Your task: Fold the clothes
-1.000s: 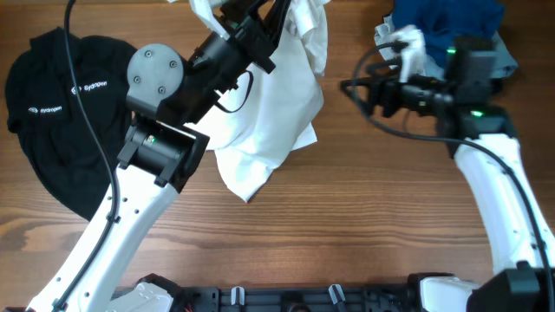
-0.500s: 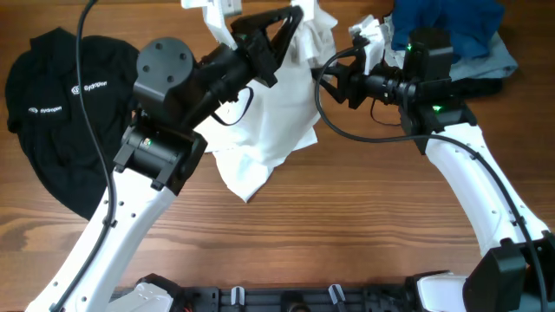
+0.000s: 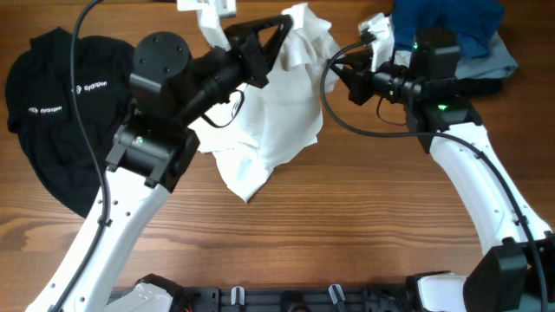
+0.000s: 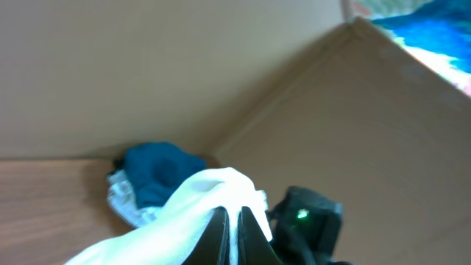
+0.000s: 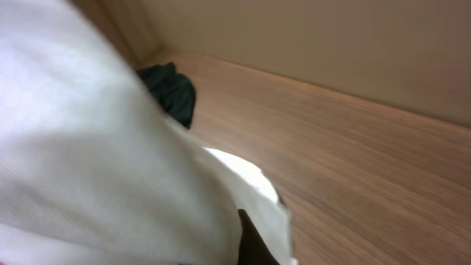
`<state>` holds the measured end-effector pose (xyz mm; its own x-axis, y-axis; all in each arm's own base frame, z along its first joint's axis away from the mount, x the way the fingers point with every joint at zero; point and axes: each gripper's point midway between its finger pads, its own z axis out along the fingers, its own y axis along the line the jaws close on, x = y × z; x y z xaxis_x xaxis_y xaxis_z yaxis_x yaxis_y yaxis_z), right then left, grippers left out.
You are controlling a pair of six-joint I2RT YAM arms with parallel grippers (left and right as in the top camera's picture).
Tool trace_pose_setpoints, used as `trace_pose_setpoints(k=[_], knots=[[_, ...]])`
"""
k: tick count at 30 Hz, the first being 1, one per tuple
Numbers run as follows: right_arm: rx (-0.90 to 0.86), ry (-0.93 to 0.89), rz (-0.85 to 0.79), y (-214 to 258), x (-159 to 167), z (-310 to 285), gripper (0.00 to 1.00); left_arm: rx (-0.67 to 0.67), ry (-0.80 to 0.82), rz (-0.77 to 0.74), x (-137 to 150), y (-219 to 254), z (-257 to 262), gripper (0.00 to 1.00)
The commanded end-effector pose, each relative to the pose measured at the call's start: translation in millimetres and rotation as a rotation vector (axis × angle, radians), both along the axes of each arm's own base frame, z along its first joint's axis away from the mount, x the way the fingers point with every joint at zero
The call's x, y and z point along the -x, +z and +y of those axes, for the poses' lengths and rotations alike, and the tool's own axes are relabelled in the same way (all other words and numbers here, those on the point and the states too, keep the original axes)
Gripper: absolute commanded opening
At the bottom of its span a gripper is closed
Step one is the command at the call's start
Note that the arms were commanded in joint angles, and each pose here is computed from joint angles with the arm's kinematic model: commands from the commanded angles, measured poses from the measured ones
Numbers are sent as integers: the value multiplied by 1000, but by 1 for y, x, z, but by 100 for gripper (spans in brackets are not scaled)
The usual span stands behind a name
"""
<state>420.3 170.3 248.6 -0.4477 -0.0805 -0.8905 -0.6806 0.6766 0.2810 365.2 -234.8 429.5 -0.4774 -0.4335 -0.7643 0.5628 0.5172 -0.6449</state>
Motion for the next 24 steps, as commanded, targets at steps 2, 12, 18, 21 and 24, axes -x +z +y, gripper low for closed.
trace_pose_setpoints(k=[2,12,18,21,24], knots=[[-6,-68,-28,13,-12,-28,4,12,50,-17,4,19,29,4],[11,-230,-258,139,14,-69,4,127,281,-286,-11,94,124,4],[70,-333,-348,208,66,-88,4,232,216,-406,26,139,131,4],[86,-384,-383,234,94,-96,4,237,207,-451,48,153,132,4],[84,-387,-420,252,121,-97,4,231,208,-504,69,166,133,4]])
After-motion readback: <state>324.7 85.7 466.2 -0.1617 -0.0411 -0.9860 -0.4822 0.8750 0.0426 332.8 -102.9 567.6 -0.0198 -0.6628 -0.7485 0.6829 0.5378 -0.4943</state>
